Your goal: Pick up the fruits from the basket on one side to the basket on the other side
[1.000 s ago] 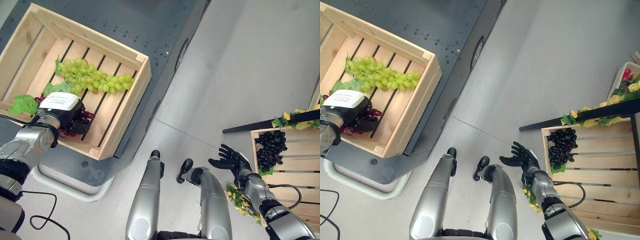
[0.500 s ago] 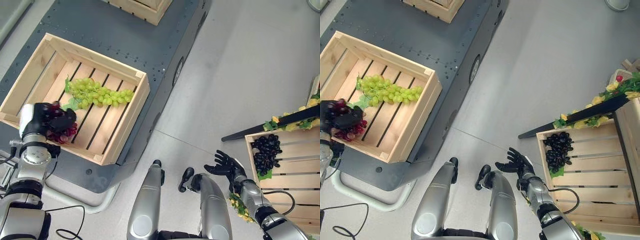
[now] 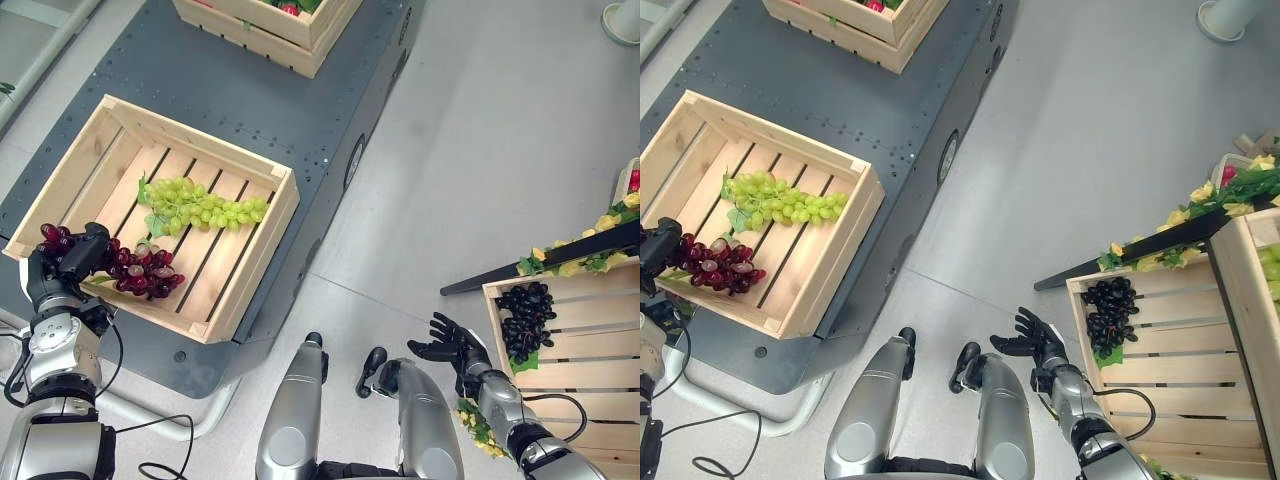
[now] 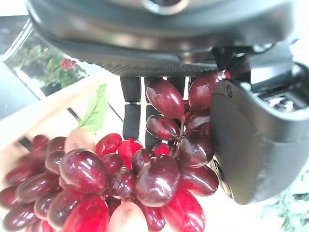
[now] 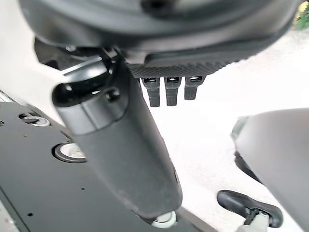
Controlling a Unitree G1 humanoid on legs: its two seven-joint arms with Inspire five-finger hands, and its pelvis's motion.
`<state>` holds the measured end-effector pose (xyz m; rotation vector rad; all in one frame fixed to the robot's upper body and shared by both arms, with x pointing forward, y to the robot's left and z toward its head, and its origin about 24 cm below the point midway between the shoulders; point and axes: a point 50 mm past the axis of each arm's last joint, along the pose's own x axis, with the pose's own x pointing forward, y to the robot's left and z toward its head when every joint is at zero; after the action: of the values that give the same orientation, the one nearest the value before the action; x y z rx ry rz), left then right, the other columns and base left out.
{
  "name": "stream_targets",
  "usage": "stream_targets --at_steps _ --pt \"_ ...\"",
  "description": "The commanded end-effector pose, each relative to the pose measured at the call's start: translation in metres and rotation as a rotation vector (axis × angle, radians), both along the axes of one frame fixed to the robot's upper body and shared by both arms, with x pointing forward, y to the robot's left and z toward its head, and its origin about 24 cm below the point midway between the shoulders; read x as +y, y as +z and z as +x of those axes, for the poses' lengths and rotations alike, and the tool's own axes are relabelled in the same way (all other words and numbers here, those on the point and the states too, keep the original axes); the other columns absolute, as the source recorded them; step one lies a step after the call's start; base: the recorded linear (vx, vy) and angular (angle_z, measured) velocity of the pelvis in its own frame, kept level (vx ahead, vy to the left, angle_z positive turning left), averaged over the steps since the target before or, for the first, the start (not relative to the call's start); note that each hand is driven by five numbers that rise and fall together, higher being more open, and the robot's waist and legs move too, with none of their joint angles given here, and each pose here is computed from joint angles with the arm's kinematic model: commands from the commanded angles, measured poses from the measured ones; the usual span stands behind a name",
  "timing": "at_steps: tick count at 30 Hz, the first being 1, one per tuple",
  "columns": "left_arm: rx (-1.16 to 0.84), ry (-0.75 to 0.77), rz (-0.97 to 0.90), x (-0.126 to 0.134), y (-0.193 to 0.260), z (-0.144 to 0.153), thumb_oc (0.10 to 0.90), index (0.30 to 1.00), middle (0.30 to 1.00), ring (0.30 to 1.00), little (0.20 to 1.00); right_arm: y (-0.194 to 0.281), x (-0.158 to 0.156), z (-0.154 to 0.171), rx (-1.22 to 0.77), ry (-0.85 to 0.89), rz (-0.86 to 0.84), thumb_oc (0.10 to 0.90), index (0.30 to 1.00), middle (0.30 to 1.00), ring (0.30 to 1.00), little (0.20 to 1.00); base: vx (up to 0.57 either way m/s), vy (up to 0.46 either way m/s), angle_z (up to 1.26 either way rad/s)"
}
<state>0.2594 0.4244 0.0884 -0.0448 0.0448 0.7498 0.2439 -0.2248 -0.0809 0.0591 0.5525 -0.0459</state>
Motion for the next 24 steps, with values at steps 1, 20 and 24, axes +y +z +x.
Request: stream_targets --at_steps 1,20,24 --pt "-0.26 0.147 -0.046 0.027 0.031 -0.022 0.4 0.3 0.3 0.3 0.3 -0.008 -0.016 -0.019 0.025 -0.09 -0.038 0.8 0.9 0.9 0.9 0.9 0.04 -0.01 0.01" --pt "-0.394 0.008 -0.086 0.025 0.049 -0.018 0.4 0.3 0.3 0.3 0.3 -0.023 -0.016 -0.049 0.063 -0.056 -0.071 0.8 0.9 0.9 0.9 0.9 0.08 -0.007 -0.02" --pt "-0.401 -0.101 -0.057 0.021 0.059 -0.013 0.4 0.3 0.3 0.3 0.3 -0.019 -0.005 -0.046 0.003 0.001 -0.007 0.8 0.9 0.9 0.9 0.9 0.09 -0.02 -0.11"
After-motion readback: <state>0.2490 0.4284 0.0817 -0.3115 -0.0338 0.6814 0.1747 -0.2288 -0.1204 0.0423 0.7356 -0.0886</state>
